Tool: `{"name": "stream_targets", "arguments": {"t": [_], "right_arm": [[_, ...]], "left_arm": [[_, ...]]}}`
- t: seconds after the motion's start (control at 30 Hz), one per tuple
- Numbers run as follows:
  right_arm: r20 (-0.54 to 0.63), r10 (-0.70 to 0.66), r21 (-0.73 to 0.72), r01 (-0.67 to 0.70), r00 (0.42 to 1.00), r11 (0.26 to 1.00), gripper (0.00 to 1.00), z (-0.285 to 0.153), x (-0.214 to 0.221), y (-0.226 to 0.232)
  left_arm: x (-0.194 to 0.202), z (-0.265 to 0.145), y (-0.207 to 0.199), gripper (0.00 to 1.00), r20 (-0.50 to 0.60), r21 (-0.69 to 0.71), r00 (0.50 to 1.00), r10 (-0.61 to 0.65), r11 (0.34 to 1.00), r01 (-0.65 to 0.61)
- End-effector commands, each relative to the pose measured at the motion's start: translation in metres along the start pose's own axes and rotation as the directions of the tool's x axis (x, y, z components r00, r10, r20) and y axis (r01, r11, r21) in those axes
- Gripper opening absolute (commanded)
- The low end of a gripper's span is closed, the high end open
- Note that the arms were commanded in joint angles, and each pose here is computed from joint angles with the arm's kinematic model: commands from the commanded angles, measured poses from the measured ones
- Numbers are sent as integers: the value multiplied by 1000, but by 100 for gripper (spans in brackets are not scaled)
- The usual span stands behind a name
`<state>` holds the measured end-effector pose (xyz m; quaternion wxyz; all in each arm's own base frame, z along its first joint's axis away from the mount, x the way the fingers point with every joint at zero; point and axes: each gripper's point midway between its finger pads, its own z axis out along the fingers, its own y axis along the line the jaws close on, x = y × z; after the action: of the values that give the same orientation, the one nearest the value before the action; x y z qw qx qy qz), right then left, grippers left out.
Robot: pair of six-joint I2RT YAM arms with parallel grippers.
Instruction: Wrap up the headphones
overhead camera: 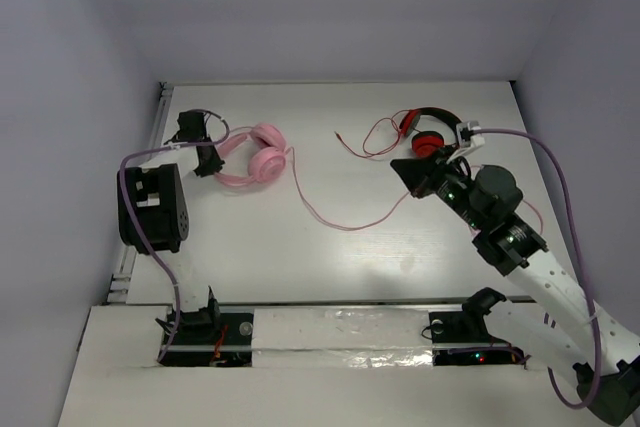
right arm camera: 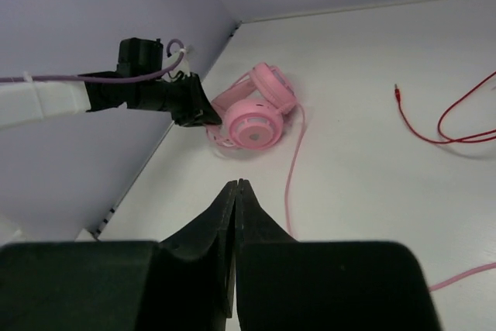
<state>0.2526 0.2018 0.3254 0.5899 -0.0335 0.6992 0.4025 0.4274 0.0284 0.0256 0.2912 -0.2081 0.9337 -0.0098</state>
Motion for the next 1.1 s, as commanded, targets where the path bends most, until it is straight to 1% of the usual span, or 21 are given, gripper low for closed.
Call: {"name": "stream_targets", "arguments": {"t": [0.0,0.07,0.1,0.13,0.2,0.23,0.3,0.33,0.4,0.43,0.53,0.57,0.6,0.63,0.67,0.73,0.77,0.8,0.9,0.97,1.07], "right_arm": [[-23,-30,-65,28,999,997,0,8,10,7],[-74,-42,-119,33,996,992,0,15,22,13],[-115,-49,-122,35,992,992,0,23,33,9],[-140,-57,-146,36,989,989,0,26,39,11],[-173,-81,-156,54,982,986,0,37,48,8],[-194,-90,-182,55,977,982,0,39,53,11],[-189,-128,-231,83,974,970,0,46,53,17],[-217,-139,-255,82,966,963,7,50,62,17],[-203,-169,-282,108,965,953,33,57,61,18],[-221,-174,-288,107,960,952,56,61,66,17],[-218,-204,-293,135,954,947,76,63,71,12],[-213,-216,-290,150,953,945,79,63,72,10],[-206,-239,-283,176,949,943,85,64,73,6],[-202,-245,-260,189,948,947,87,66,72,1],[-240,-247,-254,185,939,949,89,67,82,-4],[-270,-260,-270,186,927,945,91,71,91,-6],[-266,-261,-275,186,928,943,91,74,93,-7],[-292,-254,-274,174,922,946,91,78,103,-12],[-313,-242,-270,158,918,950,90,85,119,-21],[-312,-235,-276,149,921,950,88,89,126,-24],[-338,-215,-274,123,916,954,85,94,144,-32]], "left_arm": [[-38,-52,-35,0,97,144,995,7,989,-21],[-69,-96,-58,0,192,239,981,-8,970,-39],[-76,-112,-68,0,215,272,977,-7,961,-53],[-85,-139,-81,0,255,327,967,-10,942,-77],[-96,-170,-91,0,290,382,957,-17,919,-99],[-99,-190,-99,0,305,430,952,-18,895,-121],[-98,-215,-114,0,321,480,947,-2,862,-161],[-100,-232,-117,0,339,504,941,-5,845,-177],[-96,-251,-132,0,352,552,936,-3,809,-205],[-96,-263,-136,0,362,576,932,-5,788,-219],[-96,-279,-142,0,366,610,931,-2,756,-238],[-98,-285,-144,0,375,619,927,-1,745,-249],[-99,-290,-146,0,379,626,925,-1,737,-256],[-98,-296,-149,0,383,642,924,1,719,-266],[-100,-302,-151,0,389,649,921,-2,710,-272],[-100,-310,-155,0,384,672,923,-5,687,-276],[-101,-315,-157,0,387,680,922,-7,677,-281],[-102,-318,-158,0,387,688,922,-11,669,-281],[-102,-325,-165,0,373,719,928,-17,637,-277],[-101,-333,-170,0,363,747,932,-21,604,-277],[-104,-341,-173,0,370,759,928,-29,586,-284]]}}
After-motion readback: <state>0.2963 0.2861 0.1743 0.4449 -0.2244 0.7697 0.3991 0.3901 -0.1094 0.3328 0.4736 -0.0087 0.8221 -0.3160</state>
